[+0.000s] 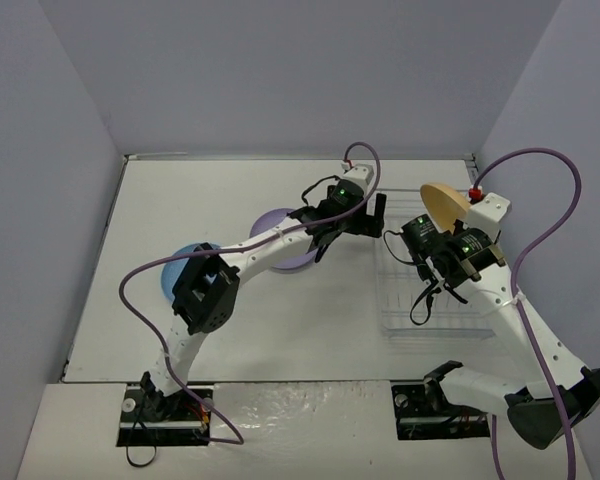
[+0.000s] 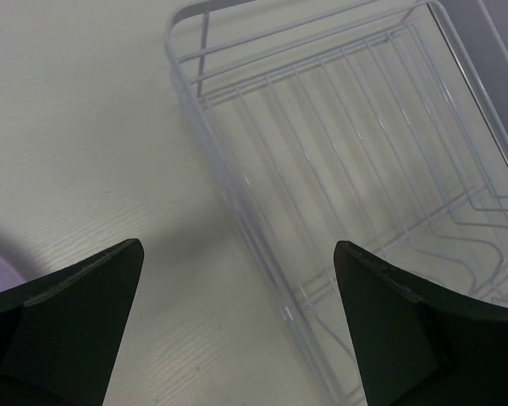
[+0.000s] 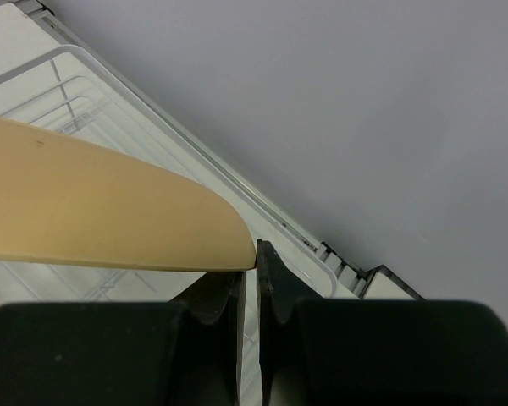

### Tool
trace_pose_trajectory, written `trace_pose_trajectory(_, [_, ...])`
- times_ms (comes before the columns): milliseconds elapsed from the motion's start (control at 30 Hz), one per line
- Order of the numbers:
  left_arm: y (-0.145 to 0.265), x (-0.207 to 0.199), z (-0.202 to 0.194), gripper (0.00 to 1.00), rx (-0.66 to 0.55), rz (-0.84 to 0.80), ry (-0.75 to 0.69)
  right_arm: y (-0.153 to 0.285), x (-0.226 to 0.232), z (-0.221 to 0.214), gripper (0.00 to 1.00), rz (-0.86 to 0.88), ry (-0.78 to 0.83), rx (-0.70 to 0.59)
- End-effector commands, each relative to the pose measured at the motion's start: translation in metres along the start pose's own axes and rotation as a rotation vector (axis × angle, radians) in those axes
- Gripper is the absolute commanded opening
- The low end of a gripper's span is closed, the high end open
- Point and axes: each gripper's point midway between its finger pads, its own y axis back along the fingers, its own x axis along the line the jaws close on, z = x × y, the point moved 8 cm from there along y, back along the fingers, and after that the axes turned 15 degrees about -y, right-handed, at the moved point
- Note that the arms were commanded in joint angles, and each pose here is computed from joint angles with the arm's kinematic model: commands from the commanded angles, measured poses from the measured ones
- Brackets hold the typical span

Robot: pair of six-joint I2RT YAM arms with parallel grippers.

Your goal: Load the plates into the dish rack

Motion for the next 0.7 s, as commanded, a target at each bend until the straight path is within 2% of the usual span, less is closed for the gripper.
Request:
trace_pose_trajectory(0, [0.005,-0.019,0.039,0.93,-0.121,0.039,0.037,-0.003,0.003,0.004,0.0,-0.014,-0.061,-0.047])
trace_pose_trajectory(100, [-0.006,-0.019,0.042,0.85,-0.119,0.094,0.04,-0.004,0.003,0.004,0.0,-0.014,-0.064,-0.049])
trace_pose_trajectory(233, [-0.023,-0.012,0.028,0.72,-0.052,0.183,0.028,-0.004,0.002,0.004,0.0,-0.014,-0.068,-0.057])
trace_pose_trajectory(300, [-0.028,-0.011,0.026,0.6,-0.053,0.193,0.033,-0.004,0.002,0.004,0.0,-0.015,-0.067,-0.062])
trace_pose_trajectory(433, [-0.035,-0.006,0.027,0.29,-0.073,0.25,0.046,-0.004,0.001,0.007,0.0,-0.012,-0.078,-0.068])
trace_pose_trajectory(600, [-0.04,0.0,0.038,0.05,-0.122,0.311,0.061,-0.004,0.001,0.007,0.0,-0.004,-0.09,-0.07])
trace_pose_trajectory(667, [-0.041,0.005,0.045,0.0,-0.143,0.35,0.068,-0.004,0.003,0.007,0.0,0.003,-0.082,-0.066])
